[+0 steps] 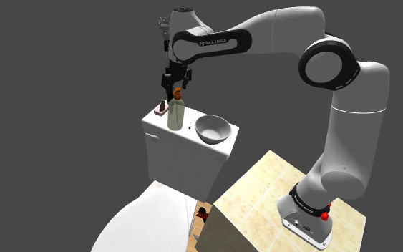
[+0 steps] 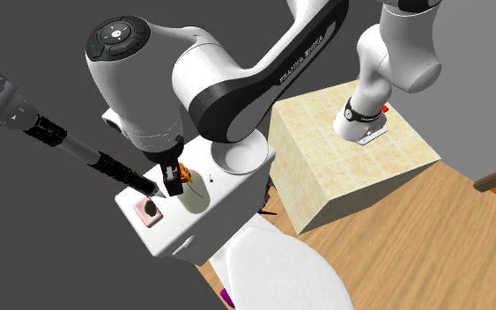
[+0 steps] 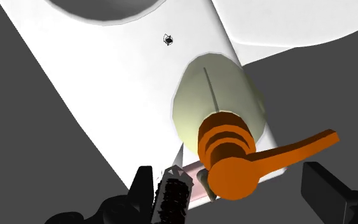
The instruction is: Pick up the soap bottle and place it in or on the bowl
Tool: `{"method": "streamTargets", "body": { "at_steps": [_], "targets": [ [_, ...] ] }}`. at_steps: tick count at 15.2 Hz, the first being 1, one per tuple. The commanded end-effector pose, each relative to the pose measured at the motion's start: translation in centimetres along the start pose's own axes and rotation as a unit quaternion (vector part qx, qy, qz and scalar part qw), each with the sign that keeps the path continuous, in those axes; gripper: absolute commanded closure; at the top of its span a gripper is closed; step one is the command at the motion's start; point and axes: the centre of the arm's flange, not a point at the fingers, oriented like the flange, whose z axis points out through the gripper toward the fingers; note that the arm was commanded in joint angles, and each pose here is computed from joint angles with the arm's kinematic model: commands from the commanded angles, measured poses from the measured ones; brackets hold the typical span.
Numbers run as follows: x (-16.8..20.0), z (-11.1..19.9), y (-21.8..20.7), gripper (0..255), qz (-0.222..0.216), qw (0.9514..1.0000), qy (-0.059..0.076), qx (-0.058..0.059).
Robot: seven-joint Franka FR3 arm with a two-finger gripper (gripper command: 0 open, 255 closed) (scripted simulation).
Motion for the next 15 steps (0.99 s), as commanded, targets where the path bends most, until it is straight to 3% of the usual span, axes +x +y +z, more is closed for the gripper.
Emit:
{"method": "streamTargets", "body": {
  "at_steps": [1, 8, 9, 15],
  "targets": [
    [-0.07, 0.96, -0.13, 0, 0.0, 1.0, 0.0, 0.0],
    [-0.07, 0.96, -0.13, 0, 0.0, 1.0, 0.0, 0.0],
    [-0.07, 0.96, -0.13, 255, 0.0, 1.0, 0.0, 0.0],
    [-0.07, 0.96, -0.14, 255, 0.0, 1.0, 0.0, 0.0]
  ]
}}
